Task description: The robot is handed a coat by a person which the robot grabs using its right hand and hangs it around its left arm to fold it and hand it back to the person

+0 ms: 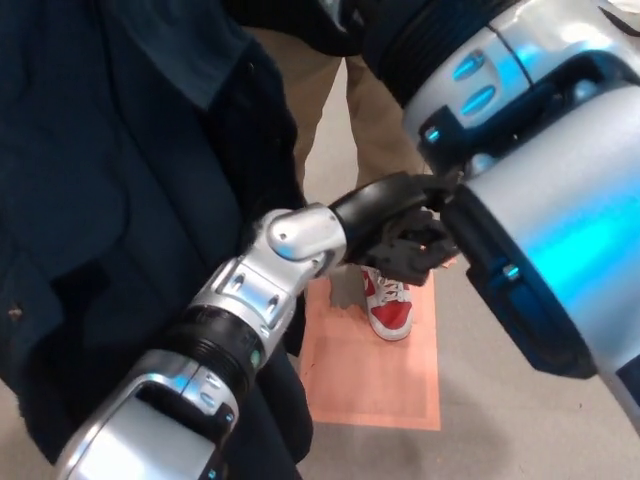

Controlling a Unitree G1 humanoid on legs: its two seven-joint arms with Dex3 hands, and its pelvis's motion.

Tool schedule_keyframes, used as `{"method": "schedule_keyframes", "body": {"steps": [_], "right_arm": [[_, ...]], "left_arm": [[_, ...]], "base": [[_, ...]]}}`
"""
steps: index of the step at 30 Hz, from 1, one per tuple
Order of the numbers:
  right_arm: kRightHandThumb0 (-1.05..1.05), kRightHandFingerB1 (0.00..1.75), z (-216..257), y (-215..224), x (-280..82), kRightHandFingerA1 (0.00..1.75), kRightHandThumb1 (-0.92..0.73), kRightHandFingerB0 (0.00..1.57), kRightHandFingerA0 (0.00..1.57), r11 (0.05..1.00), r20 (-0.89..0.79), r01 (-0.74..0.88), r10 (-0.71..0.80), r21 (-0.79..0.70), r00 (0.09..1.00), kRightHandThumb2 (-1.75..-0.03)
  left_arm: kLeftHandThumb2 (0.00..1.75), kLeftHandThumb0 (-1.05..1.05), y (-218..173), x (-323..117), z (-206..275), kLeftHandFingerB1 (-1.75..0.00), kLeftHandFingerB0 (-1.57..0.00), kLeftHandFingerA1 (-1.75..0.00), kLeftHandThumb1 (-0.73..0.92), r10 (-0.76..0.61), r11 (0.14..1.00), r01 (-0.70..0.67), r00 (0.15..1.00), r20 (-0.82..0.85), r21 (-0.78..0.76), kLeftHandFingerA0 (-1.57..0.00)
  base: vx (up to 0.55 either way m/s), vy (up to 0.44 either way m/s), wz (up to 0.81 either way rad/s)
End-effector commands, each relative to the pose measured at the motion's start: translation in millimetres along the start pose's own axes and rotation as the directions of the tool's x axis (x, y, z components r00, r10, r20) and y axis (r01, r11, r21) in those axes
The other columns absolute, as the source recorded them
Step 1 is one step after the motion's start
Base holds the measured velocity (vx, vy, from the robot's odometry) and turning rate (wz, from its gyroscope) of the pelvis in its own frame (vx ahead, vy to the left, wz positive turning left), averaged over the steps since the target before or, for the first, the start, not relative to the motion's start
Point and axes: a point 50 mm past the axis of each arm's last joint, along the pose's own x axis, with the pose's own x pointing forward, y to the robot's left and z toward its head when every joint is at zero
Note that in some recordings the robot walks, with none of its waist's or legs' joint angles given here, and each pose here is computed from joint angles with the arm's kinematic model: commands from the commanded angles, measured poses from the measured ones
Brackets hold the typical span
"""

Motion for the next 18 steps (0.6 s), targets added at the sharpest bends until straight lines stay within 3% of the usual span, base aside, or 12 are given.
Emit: {"method": "schedule_keyframes", "body": {"steps": [1,3,4,5,7,8,9,14,15,16,17,18], "right_arm": [[-0.40,0.71,84.4,-35.3,11.4,0.61,-0.86,1.21,1.24,0.961,0.184,0.187,-0.225,0.206,0.957,-0.68],[-0.39,0.74,90.1,-36.7,10.5,0.62,-0.89,1.22,1.25,0.956,0.197,0.224,-0.260,0.191,0.945,-0.69],[-0.39,0.79,93.7,-38.7,9.5,0.65,-0.90,1.22,1.28,0.952,0.200,0.220,-0.263,0.213,0.944,-0.69],[-0.38,0.81,95.7,-40.1,8.3,0.73,-0.90,1.17,1.28,0.946,0.198,0.217,-0.266,0.240,0.943,-0.67],[-0.38,0.81,97.3,-41.4,5.6,0.72,-0.89,1.15,1.32,0.938,0.196,0.208,-0.267,0.277,0.944,-0.69],[-0.38,0.81,97.6,-41.4,4.8,0.72,-0.89,1.15,1.32,0.938,0.197,0.205,-0.266,0.281,0.944,-0.69],[-0.38,0.81,98.2,-43.0,0.7,0.80,-0.92,1.15,1.29,0.938,0.218,0.203,-0.268,0.281,0.938,-0.67],[-0.39,0.80,97.8,-43.7,-8.8,0.77,-0.90,1.13,1.30,0.921,0.208,0.208,-0.285,0.329,0.936,-0.69],[-0.40,0.76,99.4,-43.4,-14.3,0.72,-0.90,1.15,1.32,0.913,0.210,0.214,-0.298,0.347,0.931,-0.69],[-0.39,0.78,99.2,-43.9,-17.9,0.69,-0.90,1.14,1.31,0.906,0.223,0.199,-0.296,0.373,0.929,-0.69],[-0.38,0.80,98.3,-44.6,-20.9,0.71,-0.92,1.16,1.29,0.905,0.237,0.188,-0.293,0.382,0.926,-0.67],[-0.38,0.80,97.1,-45.3,-23.4,0.71,-0.92,1.16,1.29,0.907,0.250,0.181,-0.289,0.379,0.924,-0.67]], "left_arm": [[0.72,-0.69,43.1,-16.2,-0.3,-0.29,-0.23,-0.28,0.92,0.163,0.984,-0.165,0.986,-0.022,-0.067,-0.17],[0.71,-0.68,51.1,-19.5,1.3,-0.30,-0.26,-0.28,0.92,0.188,0.979,-0.189,0.982,-0.026,-0.074,-0.18],[1.01,-0.77,57.0,-22.6,-1.4,-0.44,-0.19,-0.40,0.72,0.229,0.965,-0.232,0.973,-0.036,-0.121,-0.08],[1.09,-0.36,61.9,-25.5,-2.6,-0.47,0.00,-0.51,0.49,0.253,0.958,-0.257,0.966,-0.045,-0.130,-0.01],[1.05,-0.82,69.3,-29.9,-2.5,-0.43,-0.14,-0.36,0.74,0.278,0.952,-0.282,0.959,-0.057,-0.116,-0.06],[1.05,-0.82,70.7,-30.7,-2.5,-0.43,-0.14,-0.36,0.74,0.283,0.950,-0.288,0.957,-0.060,-0.116,-0.06],[0.68,-0.79,79.2,-35.7,-1.2,-0.29,-0.24,-0.27,0.91,0.315,0.938,-0.321,0.947,-0.063,-0.130,-0.17],[0.68,-0.81,94.2,-44.5,2.9,-0.29,-0.24,-0.27,0.89,0.405,0.907,-0.410,0.912,-0.064,-0.094,-0.18],[1.00,-0.80,100.4,-48.7,6.7,-0.41,-0.19,-0.41,0.74,0.434,0.898,-0.437,0.899,-0.051,-0.048,-0.15],[0.68,-0.76,102.5,-50.2,7.9,-0.30,-0.30,-0.29,0.89,0.427,0.899,-0.430,0.903,-0.042,-0.082,-0.21],[1.00,-0.79,104.2,-51.3,8.8,-0.42,-0.21,-0.41,0.71,0.429,0.897,-0.431,0.902,-0.039,-0.104,-0.13],[1.00,-0.79,105.8,-52.2,9.7,-0.42,-0.21,-0.41,0.71,0.437,0.892,-0.439,0.898,-0.039,-0.111,-0.13]], "base": [[0.00,0.000,0.00],[0.00,0.000,0.00],[0.00,0.000,0.00],[0.00,0.000,0.00],[0.00,0.000,0.00],[0.00,0.000,0.00],[0.00,0.000,0.00],[0.00,0.000,0.00],[0.00,0.000,0.00],[0.00,0.000,0.00],[0.00,0.000,0.00],[0.00,0.000,0.00]]}}
